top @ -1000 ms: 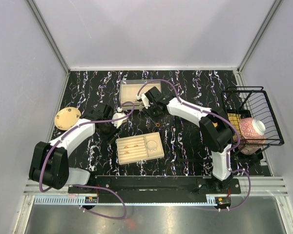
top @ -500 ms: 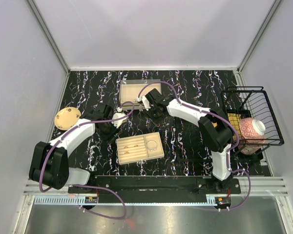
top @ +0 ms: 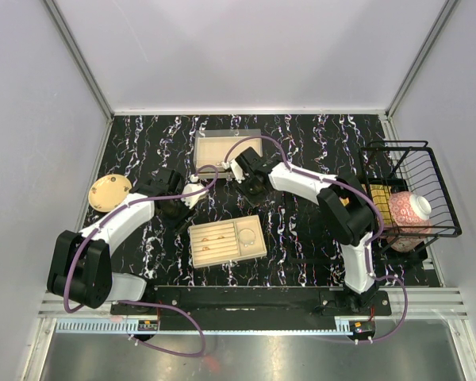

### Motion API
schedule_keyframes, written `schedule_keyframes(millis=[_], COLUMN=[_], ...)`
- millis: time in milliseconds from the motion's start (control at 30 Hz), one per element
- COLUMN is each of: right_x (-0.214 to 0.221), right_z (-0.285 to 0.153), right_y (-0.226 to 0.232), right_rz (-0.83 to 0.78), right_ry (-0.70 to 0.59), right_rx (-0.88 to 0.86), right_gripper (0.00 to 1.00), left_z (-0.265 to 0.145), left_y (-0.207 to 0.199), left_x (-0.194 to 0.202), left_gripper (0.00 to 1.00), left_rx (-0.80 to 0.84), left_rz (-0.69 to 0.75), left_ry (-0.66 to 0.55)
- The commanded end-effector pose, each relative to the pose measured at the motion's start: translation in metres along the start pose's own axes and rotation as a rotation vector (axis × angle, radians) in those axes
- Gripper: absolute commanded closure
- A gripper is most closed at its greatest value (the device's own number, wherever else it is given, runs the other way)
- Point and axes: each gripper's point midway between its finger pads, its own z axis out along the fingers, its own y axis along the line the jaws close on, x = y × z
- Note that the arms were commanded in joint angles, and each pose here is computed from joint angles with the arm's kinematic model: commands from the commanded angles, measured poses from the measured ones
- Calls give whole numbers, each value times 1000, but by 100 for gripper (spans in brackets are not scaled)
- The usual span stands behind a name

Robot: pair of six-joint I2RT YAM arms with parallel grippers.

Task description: Organize the mixed jewelry

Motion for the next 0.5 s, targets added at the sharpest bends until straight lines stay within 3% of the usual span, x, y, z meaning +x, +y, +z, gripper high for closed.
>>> schedule_keyframes(millis=[0,467], right_x=[-7,-3], right_z=[7,14], right_y=[2,1], right_rz=[4,-5], right_ry=[-22,-12], right_rx=[6,13], right_gripper=[65,66], left_z=[-8,-6], left_y=[8,7], left_x=[-15,-14], left_gripper=[47,47], left_rx=[-26,-20], left_rz=[-4,-7], left_ry=[-38,-32])
